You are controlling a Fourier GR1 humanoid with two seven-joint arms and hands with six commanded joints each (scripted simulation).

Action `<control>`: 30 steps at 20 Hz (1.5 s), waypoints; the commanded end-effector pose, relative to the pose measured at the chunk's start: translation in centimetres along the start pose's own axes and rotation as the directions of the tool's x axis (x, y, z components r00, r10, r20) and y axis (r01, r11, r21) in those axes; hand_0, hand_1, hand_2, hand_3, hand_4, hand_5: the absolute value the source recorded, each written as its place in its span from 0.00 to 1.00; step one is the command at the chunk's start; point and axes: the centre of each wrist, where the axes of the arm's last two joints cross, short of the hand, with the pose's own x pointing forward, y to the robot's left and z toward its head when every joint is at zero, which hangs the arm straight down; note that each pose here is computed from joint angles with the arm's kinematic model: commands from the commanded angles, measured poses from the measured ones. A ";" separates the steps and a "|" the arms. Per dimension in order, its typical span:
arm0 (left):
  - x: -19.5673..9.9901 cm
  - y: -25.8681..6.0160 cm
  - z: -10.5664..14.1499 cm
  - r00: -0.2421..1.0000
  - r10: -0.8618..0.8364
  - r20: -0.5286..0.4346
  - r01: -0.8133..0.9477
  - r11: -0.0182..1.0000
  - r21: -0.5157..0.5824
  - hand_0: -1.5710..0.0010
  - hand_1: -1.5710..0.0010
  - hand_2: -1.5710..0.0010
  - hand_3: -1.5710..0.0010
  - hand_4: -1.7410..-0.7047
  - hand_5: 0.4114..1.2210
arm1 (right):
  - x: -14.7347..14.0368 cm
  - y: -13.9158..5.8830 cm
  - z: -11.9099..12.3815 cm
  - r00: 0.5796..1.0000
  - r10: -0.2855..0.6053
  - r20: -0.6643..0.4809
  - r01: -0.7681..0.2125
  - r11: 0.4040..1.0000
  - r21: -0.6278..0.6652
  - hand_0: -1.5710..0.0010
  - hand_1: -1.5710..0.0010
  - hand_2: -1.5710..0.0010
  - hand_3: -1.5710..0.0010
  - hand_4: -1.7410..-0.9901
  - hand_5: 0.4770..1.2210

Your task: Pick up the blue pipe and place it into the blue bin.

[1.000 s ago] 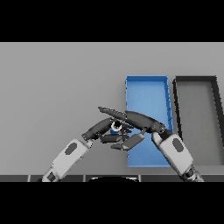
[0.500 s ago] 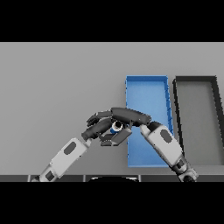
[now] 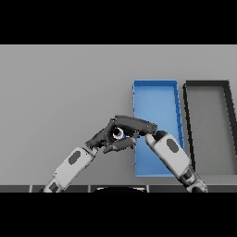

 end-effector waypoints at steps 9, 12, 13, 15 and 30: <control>0.0 0.5 0.2 0.994 -0.090 -0.064 0.084 0.992 -0.094 0.50 0.59 0.58 0.83 0.47 1.00 | -0.1 0.5 0.3 1.000 -0.013 0.021 0.013 1.000 0.011 0.01 0.01 0.01 0.01 0.35 0.97; 0.0 1.2 0.1 0.992 -0.115 -0.058 0.107 0.986 -0.127 0.74 0.79 0.79 0.91 0.67 0.87 | 0.3 0.7 0.3 1.000 -0.025 0.009 0.025 1.000 -0.004 0.01 0.01 0.01 0.01 0.34 0.98; -0.2 1.3 0.1 0.990 -0.135 -0.043 0.128 0.984 -0.126 0.80 0.83 0.83 0.93 0.72 0.78 | 0.3 0.9 0.4 0.999 -0.035 0.029 0.035 0.999 -0.002 0.00 0.00 0.00 0.01 0.34 0.99; -0.4 1.1 0.3 0.987 -0.148 -0.070 0.140 0.984 -0.108 0.87 0.89 0.89 0.96 0.80 0.60 | 0.6 0.9 0.3 0.999 -0.033 0.039 0.033 0.999 -0.011 0.00 0.00 0.00 0.00 0.34 0.99; -0.7 0.7 1.2 0.966 -0.114 -0.233 0.109 0.993 -0.035 1.00 1.00 1.00 1.00 0.84 0.16 | 2.0 -0.5 -0.2 0.951 -0.284 0.126 0.287 0.958 -0.006 0.00 0.00 0.00 0.00 0.33 1.00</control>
